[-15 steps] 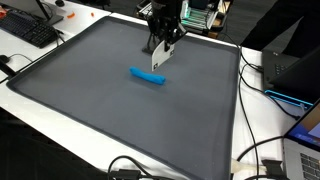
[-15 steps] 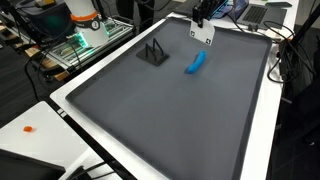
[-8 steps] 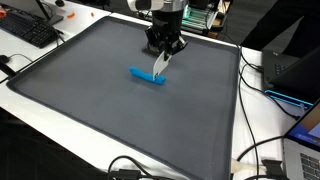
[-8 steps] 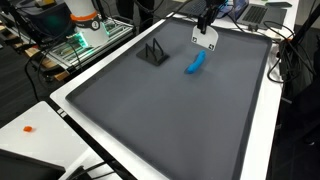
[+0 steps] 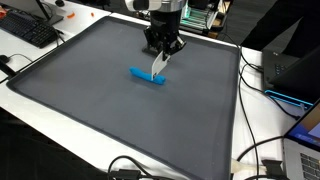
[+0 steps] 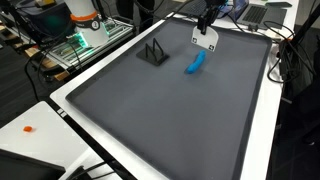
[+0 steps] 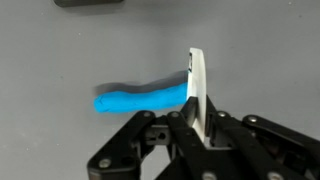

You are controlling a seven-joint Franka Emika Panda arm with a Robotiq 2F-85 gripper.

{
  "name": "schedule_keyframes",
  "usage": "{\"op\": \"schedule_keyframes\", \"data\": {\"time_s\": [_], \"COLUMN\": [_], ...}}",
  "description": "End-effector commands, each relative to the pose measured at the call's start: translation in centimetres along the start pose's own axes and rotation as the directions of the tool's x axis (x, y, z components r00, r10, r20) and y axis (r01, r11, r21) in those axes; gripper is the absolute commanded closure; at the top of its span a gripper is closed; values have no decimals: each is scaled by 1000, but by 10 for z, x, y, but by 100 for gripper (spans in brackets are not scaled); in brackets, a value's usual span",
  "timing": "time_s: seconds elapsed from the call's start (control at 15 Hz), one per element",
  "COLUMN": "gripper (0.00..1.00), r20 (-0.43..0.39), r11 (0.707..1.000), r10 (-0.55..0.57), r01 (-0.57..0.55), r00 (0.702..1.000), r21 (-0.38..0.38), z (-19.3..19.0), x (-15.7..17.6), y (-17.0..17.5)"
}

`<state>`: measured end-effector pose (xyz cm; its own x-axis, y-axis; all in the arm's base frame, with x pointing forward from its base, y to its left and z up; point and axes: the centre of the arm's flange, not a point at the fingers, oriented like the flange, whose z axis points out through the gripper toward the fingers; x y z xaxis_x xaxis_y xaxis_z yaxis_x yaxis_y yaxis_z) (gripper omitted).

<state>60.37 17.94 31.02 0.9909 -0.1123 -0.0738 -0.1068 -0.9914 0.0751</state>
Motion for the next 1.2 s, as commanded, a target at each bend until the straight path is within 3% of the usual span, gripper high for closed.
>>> {"op": "schedule_keyframes", "data": {"time_s": [0.0, 1.13], "gripper": [98, 98], "r20": [11, -6], "r11": [999, 984], "r10": [-25, -149], "r01": [25, 148], "r00": [1000, 989], "r21": [-24, -100], "z": [2, 22], "x": [5, 20], "y": [-3, -16]}}
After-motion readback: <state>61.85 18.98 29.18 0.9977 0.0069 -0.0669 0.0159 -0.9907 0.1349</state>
